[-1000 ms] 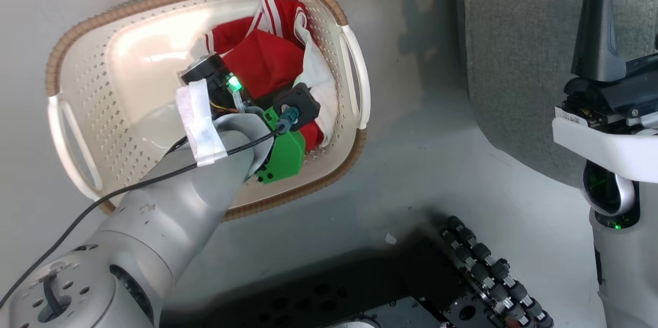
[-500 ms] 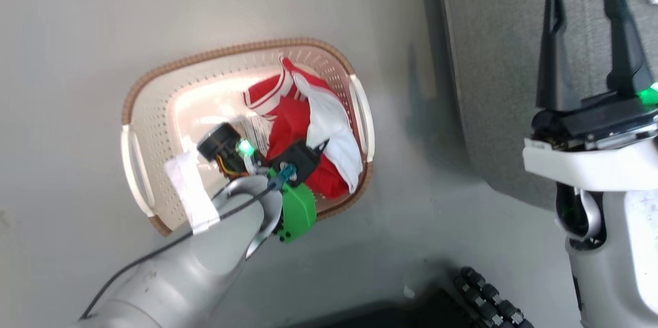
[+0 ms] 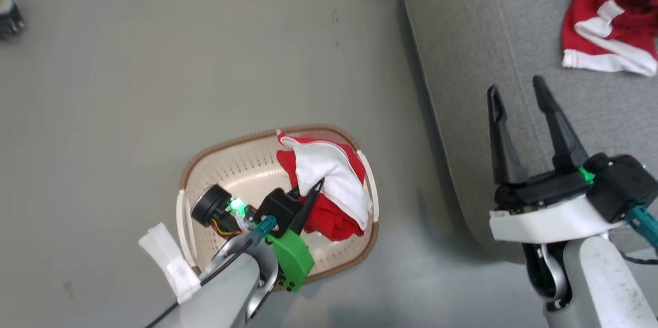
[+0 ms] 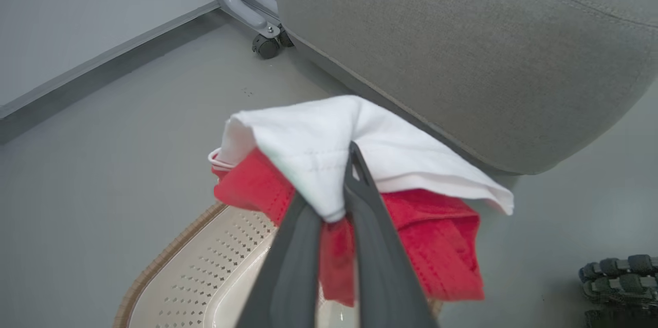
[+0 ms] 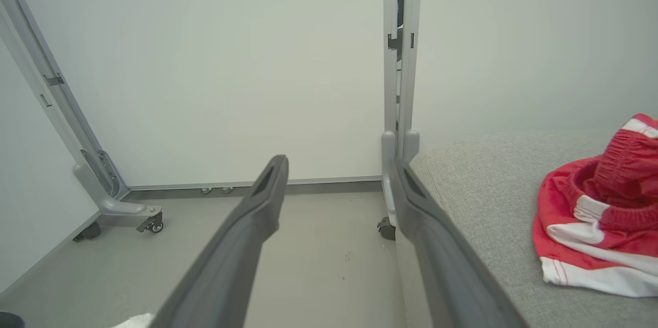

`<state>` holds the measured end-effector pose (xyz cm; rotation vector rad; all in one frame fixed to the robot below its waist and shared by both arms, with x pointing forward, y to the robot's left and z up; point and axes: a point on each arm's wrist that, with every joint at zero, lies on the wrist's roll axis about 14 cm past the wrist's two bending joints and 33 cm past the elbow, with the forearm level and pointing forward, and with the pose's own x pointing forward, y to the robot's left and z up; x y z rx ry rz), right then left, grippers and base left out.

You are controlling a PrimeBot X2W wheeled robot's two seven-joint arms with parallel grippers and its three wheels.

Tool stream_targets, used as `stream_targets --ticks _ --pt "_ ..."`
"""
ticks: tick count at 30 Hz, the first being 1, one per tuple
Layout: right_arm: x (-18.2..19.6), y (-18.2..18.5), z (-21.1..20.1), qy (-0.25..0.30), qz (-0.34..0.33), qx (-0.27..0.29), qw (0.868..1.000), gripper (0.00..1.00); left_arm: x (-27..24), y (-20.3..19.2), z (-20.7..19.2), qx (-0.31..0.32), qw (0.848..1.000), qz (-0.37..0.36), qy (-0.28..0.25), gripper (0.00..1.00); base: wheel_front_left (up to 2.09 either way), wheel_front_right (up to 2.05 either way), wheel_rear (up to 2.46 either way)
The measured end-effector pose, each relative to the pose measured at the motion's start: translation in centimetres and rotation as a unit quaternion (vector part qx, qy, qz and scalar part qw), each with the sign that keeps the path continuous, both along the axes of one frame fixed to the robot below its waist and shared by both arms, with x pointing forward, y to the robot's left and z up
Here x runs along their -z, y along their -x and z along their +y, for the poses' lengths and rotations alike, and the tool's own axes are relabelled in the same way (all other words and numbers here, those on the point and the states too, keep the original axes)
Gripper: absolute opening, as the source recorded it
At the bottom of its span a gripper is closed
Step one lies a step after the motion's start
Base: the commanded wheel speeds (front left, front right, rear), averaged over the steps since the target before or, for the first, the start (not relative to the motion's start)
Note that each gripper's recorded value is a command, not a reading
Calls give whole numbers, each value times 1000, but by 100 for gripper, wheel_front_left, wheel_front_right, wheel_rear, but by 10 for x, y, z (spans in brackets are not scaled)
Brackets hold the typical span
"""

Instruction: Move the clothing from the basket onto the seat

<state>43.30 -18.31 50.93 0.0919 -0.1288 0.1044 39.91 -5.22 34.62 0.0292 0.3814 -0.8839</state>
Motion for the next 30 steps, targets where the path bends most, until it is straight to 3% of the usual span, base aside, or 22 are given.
stream_targets --ticks 10,19,30 --pt "-33 53 11 -8 -31 -13 999 100 -81 8 21 -52 993 -100 29 0 0 0 0" --pt "-59 89 17 -11 -71 -20 997 100 -151 12 34 -92 975 -195 59 0 0 0 0" --pt "-47 106 40 -21 -53 -61 997 100 -219 20 23 -90 951 -270 120 0 0 0 0"
